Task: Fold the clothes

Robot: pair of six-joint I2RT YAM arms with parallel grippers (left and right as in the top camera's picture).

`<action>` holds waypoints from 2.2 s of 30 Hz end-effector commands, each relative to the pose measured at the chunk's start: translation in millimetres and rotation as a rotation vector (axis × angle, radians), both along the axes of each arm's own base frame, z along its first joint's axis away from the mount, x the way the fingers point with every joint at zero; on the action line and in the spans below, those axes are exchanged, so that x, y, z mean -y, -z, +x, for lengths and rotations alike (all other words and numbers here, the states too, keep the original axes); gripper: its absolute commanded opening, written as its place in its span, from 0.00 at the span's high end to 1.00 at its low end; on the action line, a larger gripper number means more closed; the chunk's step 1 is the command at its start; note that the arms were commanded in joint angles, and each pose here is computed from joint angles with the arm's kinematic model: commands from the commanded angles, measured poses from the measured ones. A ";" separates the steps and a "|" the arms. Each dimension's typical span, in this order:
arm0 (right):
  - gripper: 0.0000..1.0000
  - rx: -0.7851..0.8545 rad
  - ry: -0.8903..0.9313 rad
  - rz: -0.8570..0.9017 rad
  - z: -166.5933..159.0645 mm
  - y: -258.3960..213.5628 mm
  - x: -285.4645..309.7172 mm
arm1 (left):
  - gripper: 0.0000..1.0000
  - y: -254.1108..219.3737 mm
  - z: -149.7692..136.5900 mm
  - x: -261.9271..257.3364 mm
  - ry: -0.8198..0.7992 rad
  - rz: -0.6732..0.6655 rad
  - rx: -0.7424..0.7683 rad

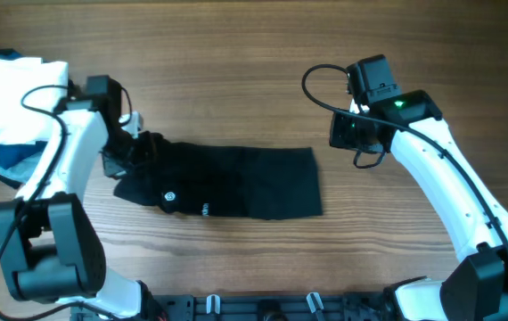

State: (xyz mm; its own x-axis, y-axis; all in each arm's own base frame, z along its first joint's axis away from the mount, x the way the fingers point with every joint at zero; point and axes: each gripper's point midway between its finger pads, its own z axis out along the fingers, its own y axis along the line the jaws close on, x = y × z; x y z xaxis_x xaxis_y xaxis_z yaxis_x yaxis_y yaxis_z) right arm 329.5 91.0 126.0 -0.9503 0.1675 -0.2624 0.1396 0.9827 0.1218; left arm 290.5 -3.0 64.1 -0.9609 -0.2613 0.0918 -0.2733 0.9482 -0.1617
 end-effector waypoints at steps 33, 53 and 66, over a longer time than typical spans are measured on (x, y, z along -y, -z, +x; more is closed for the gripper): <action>0.72 -0.211 -0.005 0.044 -29.2 47.1 15.5 | 0.85 -61.5 -8.6 274.1 0.421 -0.274 0.232; 0.82 -0.364 -0.118 0.143 -56.6 130.9 -26.8 | 0.84 -53.9 -6.3 263.3 0.433 -0.145 0.267; 0.55 -0.223 -0.369 0.339 -37.4 67.2 -47.5 | 0.81 -50.0 27.7 213.6 0.309 -0.027 0.296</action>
State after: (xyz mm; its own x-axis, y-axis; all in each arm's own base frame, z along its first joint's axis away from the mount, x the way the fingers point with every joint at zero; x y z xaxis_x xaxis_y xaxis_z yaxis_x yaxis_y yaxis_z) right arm 305.2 124.1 74.3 -0.9963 -0.0516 -0.0693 -0.0745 0.9193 0.3864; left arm 312.8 -218.5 112.3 -0.9819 0.0436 -0.1841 0.0861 0.9695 -0.2295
